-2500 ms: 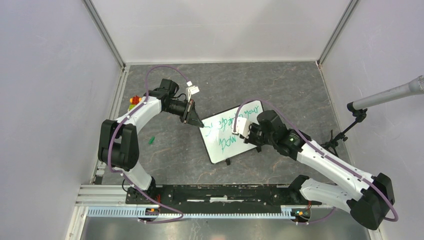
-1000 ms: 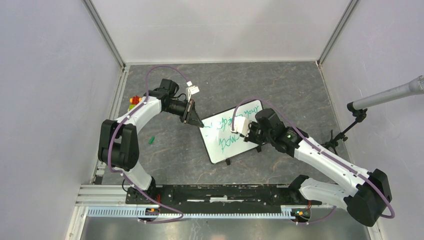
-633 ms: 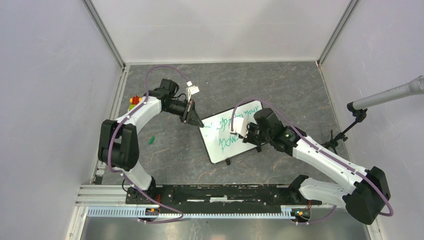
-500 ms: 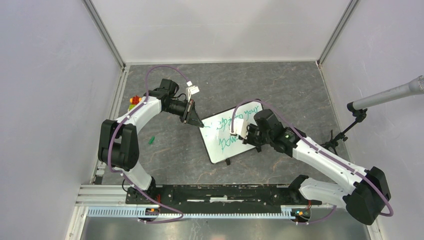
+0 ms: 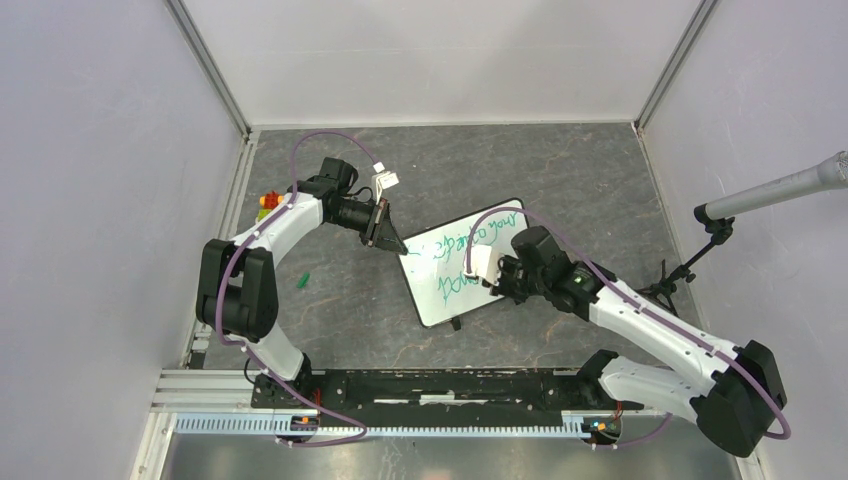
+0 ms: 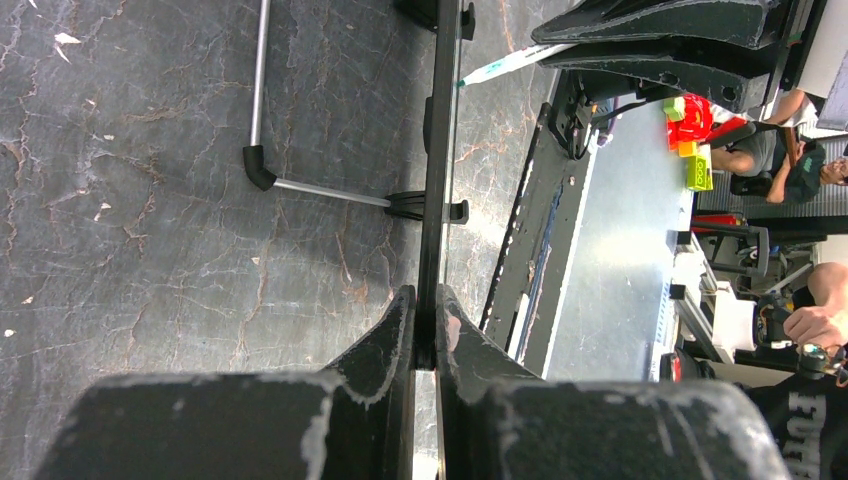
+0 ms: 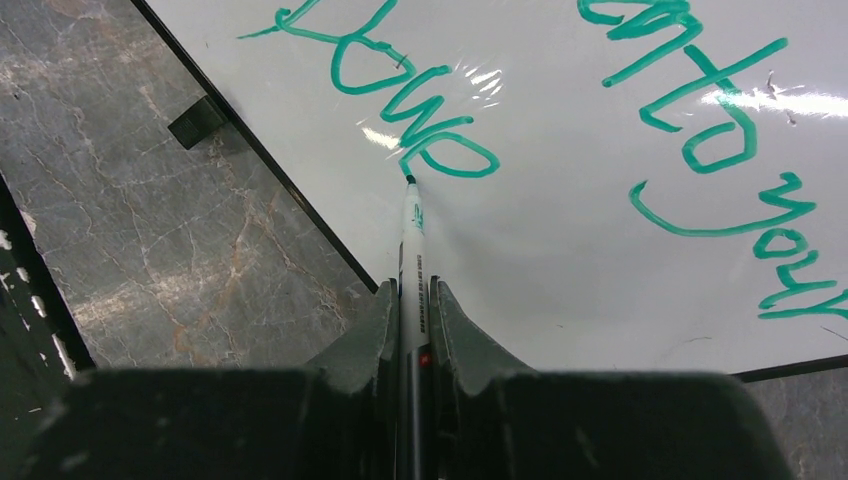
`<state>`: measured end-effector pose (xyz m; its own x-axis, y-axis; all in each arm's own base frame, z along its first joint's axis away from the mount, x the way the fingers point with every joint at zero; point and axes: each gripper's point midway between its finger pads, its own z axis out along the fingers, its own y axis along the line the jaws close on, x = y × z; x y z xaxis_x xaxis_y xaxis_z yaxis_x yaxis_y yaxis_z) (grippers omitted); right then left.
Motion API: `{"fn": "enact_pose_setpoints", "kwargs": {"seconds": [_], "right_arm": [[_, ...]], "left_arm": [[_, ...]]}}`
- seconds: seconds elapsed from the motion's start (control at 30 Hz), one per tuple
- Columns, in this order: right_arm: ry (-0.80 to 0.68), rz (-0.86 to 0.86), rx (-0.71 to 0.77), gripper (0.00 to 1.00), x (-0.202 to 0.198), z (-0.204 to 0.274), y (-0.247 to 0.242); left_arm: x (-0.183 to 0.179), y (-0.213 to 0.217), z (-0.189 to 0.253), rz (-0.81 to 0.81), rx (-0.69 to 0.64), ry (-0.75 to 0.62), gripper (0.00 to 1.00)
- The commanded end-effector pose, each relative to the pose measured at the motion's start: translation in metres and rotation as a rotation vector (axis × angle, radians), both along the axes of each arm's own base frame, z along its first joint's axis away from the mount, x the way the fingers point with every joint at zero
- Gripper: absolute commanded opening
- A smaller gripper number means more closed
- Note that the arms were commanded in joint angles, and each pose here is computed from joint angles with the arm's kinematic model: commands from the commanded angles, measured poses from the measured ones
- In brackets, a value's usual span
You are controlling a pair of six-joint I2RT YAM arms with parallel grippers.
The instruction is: Write a sentence on the whiteboard
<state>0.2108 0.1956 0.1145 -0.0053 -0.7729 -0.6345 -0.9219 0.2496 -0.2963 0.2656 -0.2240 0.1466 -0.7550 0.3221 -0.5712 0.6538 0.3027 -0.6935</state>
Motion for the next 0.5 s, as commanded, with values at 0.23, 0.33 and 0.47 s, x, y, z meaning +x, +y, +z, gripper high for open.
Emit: {"fn": "enact_pose_setpoints", "kwargs": {"seconds": [0.23, 0.33, 0.47], "right_arm": [[-0.057, -0.019, 0.052, 0.0, 0.012, 0.047, 0.006], [-0.084, -0.031, 0.049, 0.0, 0.017, 0.053, 0.004], [-0.097, -0.046, 0.024, 0.0, 0.022, 0.047, 0.001]], "left_arm": [[0.005, 0.001, -0.007, -0.009, 0.024, -0.052, 0.02], [0.005, 0.001, -0.007, -0.011, 0.021, -0.055, 0.02], [0.005, 0.001, -0.006, -0.011, 0.021, -0.055, 0.02]]}}
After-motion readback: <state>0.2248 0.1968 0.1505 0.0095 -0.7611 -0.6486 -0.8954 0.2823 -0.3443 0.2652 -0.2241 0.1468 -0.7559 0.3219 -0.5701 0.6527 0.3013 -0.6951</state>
